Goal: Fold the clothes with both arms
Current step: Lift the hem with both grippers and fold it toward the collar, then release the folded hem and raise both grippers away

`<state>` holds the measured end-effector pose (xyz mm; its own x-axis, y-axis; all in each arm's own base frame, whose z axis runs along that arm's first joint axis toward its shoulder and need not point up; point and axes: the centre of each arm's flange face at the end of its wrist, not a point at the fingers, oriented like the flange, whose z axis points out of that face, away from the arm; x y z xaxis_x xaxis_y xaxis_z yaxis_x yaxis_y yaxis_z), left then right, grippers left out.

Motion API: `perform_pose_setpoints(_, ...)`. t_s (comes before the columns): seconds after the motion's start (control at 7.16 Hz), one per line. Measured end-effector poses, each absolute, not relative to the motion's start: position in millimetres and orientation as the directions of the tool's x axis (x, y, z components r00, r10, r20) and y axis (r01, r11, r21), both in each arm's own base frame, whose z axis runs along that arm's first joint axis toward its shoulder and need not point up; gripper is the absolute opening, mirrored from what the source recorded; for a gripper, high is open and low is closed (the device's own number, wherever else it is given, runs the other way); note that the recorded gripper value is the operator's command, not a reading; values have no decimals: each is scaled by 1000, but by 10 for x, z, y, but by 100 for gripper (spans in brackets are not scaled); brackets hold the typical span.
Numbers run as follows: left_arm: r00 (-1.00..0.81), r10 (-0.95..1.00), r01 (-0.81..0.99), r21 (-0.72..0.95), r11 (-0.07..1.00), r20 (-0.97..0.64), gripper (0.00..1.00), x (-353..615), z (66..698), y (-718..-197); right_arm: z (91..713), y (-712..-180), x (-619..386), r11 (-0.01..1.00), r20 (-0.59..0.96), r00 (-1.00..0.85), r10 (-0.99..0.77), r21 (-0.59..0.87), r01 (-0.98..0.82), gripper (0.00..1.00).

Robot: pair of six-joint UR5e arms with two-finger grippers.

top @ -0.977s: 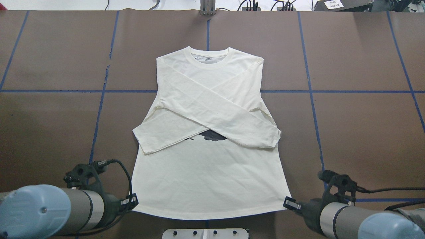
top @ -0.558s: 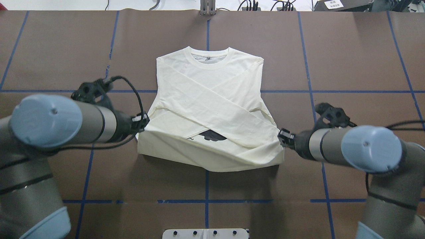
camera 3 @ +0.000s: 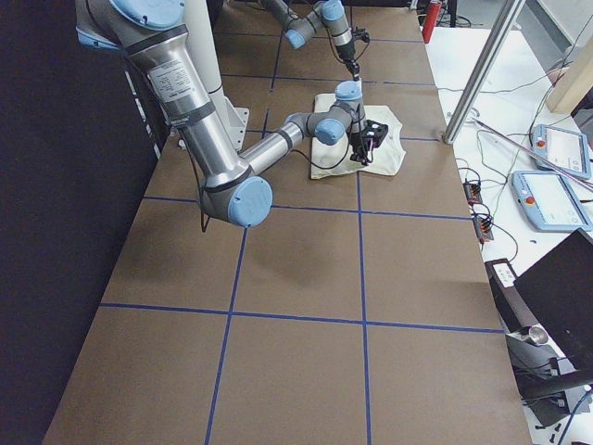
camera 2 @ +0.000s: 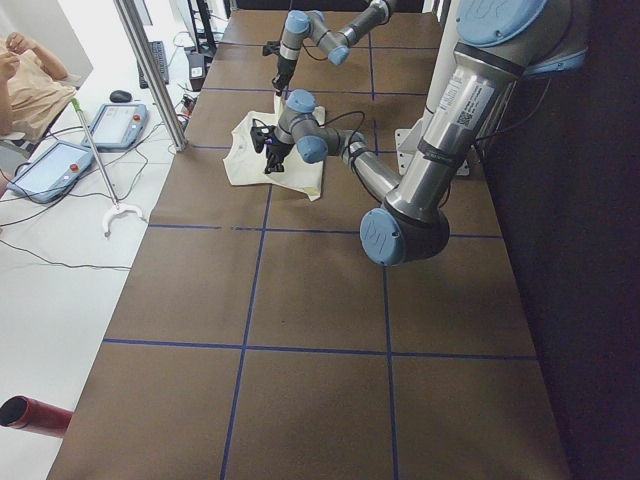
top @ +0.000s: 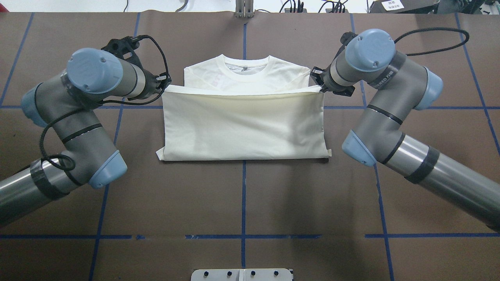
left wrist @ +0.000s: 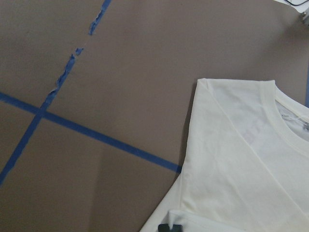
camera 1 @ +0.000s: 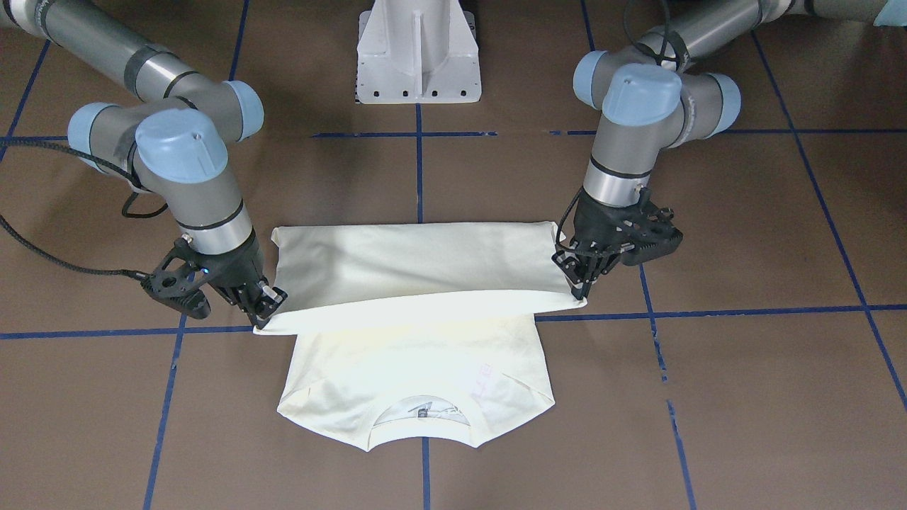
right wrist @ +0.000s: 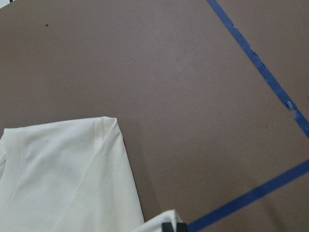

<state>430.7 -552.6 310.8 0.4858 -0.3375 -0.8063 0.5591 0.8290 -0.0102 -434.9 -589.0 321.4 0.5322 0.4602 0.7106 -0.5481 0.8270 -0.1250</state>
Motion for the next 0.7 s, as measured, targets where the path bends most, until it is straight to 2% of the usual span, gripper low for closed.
perform_pose_setpoints(0.28,489,-347,587,8,809,-800,0,4490,3520,-5841,3210,-6310,-4606,834,688,568,452,-100,-542,0)
perform_pose_setpoints(0.56,491,-350,599,17,801,-798,0,4548,3717,-5938,3244,-6538,-4750,849,684,597,420,-64,-524,0)
perform_pose_setpoints(0.7,491,-350,600,18,800,-798,8,4558,3758,-5954,3275,-6598,-4792,855,677,612,410,-52,-515,0)
